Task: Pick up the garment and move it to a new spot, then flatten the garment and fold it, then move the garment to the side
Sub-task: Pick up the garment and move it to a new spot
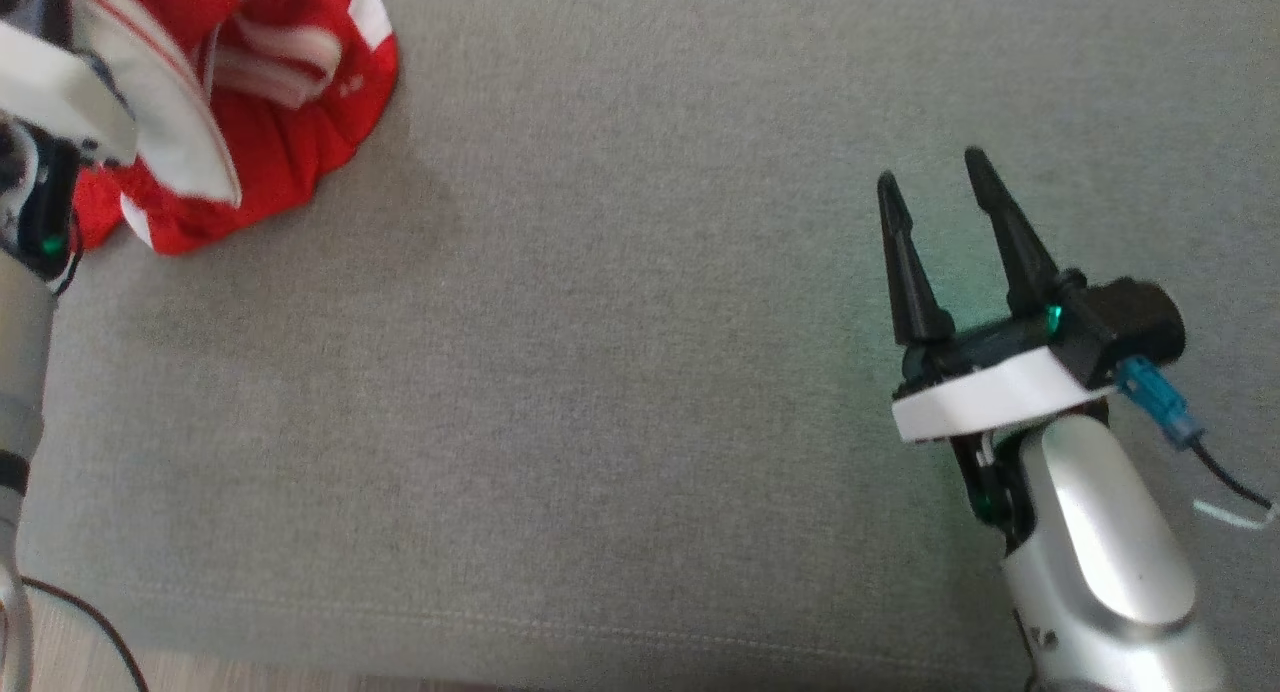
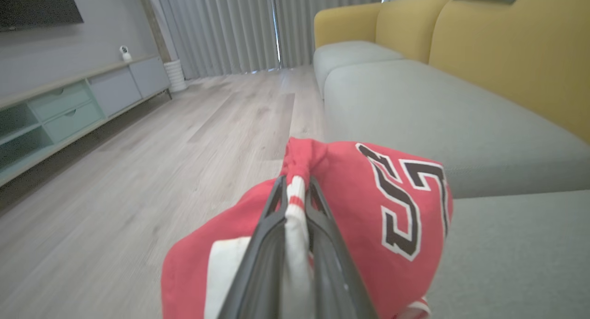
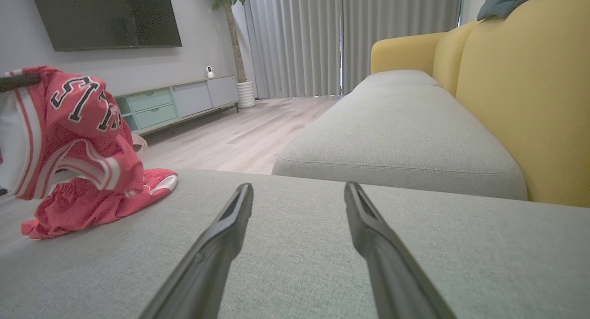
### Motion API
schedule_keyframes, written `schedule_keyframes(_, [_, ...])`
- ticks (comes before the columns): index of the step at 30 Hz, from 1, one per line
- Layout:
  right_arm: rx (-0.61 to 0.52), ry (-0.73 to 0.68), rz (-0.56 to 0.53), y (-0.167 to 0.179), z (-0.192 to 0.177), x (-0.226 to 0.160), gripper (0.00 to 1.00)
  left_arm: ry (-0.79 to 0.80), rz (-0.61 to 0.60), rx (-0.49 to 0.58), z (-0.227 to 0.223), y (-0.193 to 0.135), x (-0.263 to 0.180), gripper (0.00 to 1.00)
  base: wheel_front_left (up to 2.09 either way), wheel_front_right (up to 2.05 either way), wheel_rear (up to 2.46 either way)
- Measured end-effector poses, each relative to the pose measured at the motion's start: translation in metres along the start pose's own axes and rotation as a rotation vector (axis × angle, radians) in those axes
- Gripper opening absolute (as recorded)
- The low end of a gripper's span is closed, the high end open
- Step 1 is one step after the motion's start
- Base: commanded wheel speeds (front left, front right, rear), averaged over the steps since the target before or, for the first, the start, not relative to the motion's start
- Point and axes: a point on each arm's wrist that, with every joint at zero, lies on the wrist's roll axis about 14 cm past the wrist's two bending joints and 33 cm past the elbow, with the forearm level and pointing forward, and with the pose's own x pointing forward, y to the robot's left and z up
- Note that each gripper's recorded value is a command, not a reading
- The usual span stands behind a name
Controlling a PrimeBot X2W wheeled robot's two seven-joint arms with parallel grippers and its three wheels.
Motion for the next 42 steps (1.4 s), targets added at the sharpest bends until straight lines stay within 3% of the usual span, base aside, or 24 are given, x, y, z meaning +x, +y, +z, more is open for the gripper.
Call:
schedule_keyframes(6, [0.013, -0.004, -0.051, -0.009, 0.01, -0.027, 1.0, -0.168, -0.095, 0.012, 0.061, -0.039, 0.003, 0.0, 0.0, 0.0, 0.0])
schedule_keyframes(12, [0.007, -0.035, -0.116, -0.025, 0.027, -0.05, 1.0, -0.261, -0.27, -0.063, 0.088, -0.127, 0.006, 0.0, 0.0, 0.0, 0.0])
schedule_keyframes(25, [-0.024, -0.073, -0.284, -0.068, 0.051, -0.106, 1.0, -0.272, -0.653, -0.259, 0.099, -0.321, -0.016, 0.0, 0.0, 0.0, 0.0])
schedule_keyframes(29, [-0.032, -0.073, -0.331, -0.081, 0.052, -0.117, 1.0, -0.239, -0.741, -0.315, 0.09, -0.363, -0.033, 0.0, 0.0, 0.0, 0.0])
schedule_keyframes(32, [-0.032, -0.068, -0.346, -0.085, 0.05, -0.119, 1.0, -0.197, -0.765, -0.327, 0.072, -0.375, -0.043, 0.0, 0.0, 0.0, 0.0])
schedule_keyframes(33, [-0.031, -0.067, -0.347, -0.086, 0.05, -0.119, 1.0, -0.178, -0.76, -0.323, 0.064, -0.374, -0.045, 0.13, 0.0, 0.0, 0.0])
schedule_keyframes(34, [-0.03, -0.068, -0.344, -0.085, 0.05, -0.118, 1.0, -0.159, -0.746, -0.319, 0.055, -0.371, -0.046, 0.62, 0.0, 0.0, 0.0])
schedule_keyframes(35, [-0.028, -0.068, -0.339, -0.084, 0.05, -0.116, 1.0, -0.138, -0.732, -0.319, 0.045, -0.367, -0.048, 1.0, 0.0, 0.0, 0.0])
schedule_keyframes(42, [-0.014, -0.069, -0.283, -0.07, 0.047, -0.099, 1.0, -0.032, -0.539, -0.316, -0.008, -0.314, -0.056, 1.0, 0.0, 0.0, 0.0])
